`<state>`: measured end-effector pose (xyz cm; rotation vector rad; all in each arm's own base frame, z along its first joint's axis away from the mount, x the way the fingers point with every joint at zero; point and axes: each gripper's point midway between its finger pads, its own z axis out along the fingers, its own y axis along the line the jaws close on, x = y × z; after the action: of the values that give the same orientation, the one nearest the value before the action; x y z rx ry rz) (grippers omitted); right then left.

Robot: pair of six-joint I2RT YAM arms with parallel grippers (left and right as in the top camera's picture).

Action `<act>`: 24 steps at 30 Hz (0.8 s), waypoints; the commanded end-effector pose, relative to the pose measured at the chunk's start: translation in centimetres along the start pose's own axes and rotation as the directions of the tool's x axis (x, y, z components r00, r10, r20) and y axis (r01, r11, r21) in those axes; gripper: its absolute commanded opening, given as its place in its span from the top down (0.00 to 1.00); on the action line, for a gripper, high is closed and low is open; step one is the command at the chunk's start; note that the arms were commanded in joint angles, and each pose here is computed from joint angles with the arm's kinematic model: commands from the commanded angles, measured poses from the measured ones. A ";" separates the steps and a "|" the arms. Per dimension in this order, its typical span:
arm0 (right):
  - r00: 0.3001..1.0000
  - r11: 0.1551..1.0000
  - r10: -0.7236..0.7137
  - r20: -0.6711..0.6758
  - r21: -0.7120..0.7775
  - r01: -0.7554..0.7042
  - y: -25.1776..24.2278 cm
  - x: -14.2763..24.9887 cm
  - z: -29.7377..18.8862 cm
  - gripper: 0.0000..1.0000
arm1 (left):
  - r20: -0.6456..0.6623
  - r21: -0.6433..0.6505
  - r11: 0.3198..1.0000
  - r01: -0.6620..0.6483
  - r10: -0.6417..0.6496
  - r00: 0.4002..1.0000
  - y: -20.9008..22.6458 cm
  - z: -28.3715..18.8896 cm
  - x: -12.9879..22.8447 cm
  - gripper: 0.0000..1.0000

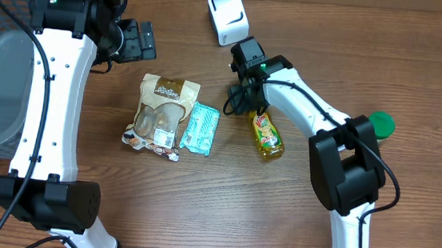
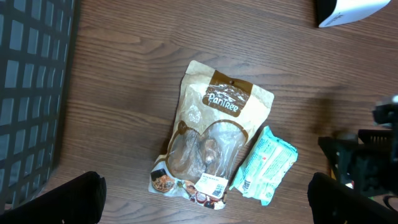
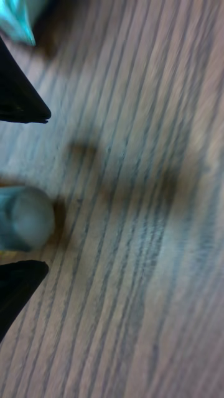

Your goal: Scan the item barcode

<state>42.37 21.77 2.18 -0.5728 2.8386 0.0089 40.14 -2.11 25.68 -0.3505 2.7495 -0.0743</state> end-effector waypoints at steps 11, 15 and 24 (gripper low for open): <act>0.999 0.999 -0.010 -0.034 0.032 0.011 -0.3 0.8 1.6 0.51 | 0.014 0.012 1.000 -0.017 0.017 1.000 -0.5 -0.3 -0.3 0.01; 0.999 0.999 -0.011 -0.040 0.038 0.012 -0.4 1.0 1.6 0.53 | 0.014 0.012 1.000 -0.017 0.017 1.000 -0.5 -0.3 -0.3 0.00; 0.999 0.999 -0.011 -0.036 0.040 0.012 -0.4 0.8 1.4 0.55 | 0.014 0.012 1.000 -0.017 0.017 1.000 -0.5 -0.3 -0.3 0.01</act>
<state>42.34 21.15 1.03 -0.5775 2.8560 -0.0459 40.14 -2.11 25.68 -0.3505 2.7495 -0.0743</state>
